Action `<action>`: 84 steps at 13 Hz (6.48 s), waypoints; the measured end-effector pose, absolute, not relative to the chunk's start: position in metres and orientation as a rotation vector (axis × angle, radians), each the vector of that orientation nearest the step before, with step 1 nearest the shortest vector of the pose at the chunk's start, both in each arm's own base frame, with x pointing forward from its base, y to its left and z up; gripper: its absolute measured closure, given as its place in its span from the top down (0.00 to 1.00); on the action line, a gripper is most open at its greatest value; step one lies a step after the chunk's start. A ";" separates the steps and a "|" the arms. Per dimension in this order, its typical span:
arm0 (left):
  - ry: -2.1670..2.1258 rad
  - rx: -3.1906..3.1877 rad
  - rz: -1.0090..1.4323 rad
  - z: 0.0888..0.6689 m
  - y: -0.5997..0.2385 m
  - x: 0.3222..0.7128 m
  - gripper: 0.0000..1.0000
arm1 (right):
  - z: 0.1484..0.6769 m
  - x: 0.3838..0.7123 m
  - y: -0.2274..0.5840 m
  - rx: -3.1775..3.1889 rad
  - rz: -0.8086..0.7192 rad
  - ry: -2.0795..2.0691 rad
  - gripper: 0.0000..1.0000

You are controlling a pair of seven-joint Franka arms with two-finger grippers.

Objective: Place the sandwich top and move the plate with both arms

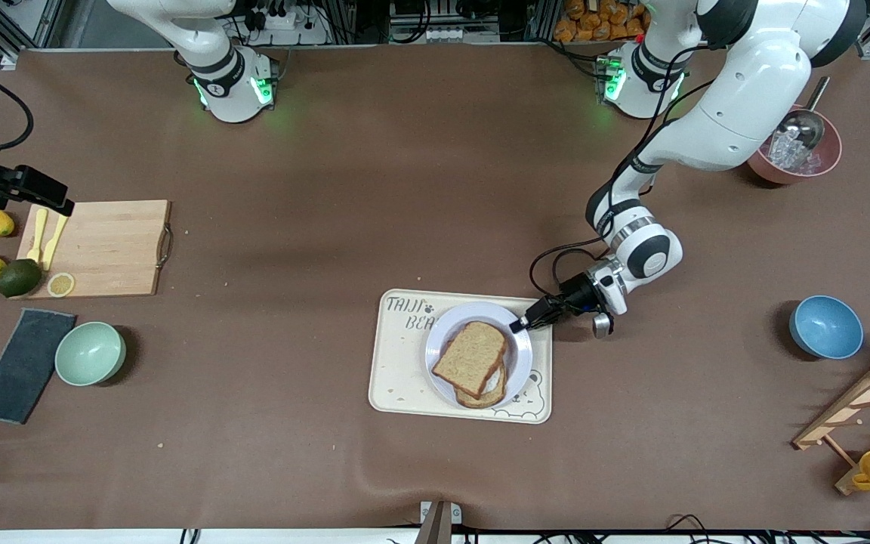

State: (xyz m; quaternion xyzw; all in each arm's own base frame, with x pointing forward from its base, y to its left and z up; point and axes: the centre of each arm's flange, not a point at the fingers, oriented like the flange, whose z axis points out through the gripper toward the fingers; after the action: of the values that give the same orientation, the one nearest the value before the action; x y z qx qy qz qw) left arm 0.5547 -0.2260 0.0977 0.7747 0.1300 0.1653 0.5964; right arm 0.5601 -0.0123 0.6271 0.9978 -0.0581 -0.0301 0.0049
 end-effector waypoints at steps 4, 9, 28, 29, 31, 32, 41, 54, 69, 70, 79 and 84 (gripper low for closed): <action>0.302 1.817 0.401 0.103 -0.224 0.560 0.74 | 0.627 0.560 -0.012 3.125 -0.095 -0.182 1.00; 0.375 1.892 0.421 0.147 -0.222 0.573 1.00 | 0.627 0.560 -0.013 3.125 -0.095 -0.184 1.00; 0.006 2.418 0.672 0.206 -0.089 0.611 1.00 | 0.626 0.560 -0.016 3.124 -0.097 -0.193 1.00; -0.028 2.438 0.678 0.210 -0.082 0.613 1.00 | 0.626 0.561 -0.016 3.124 -0.097 -0.193 1.00; -0.089 2.481 0.672 0.217 -0.067 0.617 1.00 | 0.626 0.561 -0.016 3.124 -0.097 -0.193 1.00; -0.123 2.506 0.662 0.220 -0.061 0.618 1.00 | 0.626 0.561 -0.016 3.124 -0.097 -0.193 1.00; -0.289 2.684 0.483 0.269 -0.033 0.633 1.00 | 0.626 0.561 -0.016 3.124 -0.097 -0.193 1.00; -0.403 3.021 0.018 0.476 -0.046 0.624 1.00 | 0.626 0.561 -0.016 3.124 -0.098 -0.193 1.00; -0.428 3.055 -0.023 0.643 -0.049 0.546 1.00 | 0.626 0.561 -0.017 3.124 -0.098 -0.195 1.00; -0.424 3.056 -0.024 0.643 -0.048 0.546 1.00 | 0.626 0.561 -0.017 3.124 -0.098 -0.196 1.00; -0.260 3.075 -0.054 0.644 -0.053 0.543 1.00 | 0.626 0.561 -0.020 3.124 -0.098 -0.203 1.00; -0.257 3.133 -0.054 0.644 -0.047 0.543 1.00 | 0.626 0.561 -0.020 3.124 -0.098 -0.203 1.00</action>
State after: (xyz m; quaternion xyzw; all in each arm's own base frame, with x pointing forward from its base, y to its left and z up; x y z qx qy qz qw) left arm 0.5433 -0.0466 0.6436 0.9965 -0.0817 -0.0173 -0.0014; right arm 0.5605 -0.0200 0.6259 0.9974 -0.0649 -0.0312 0.0048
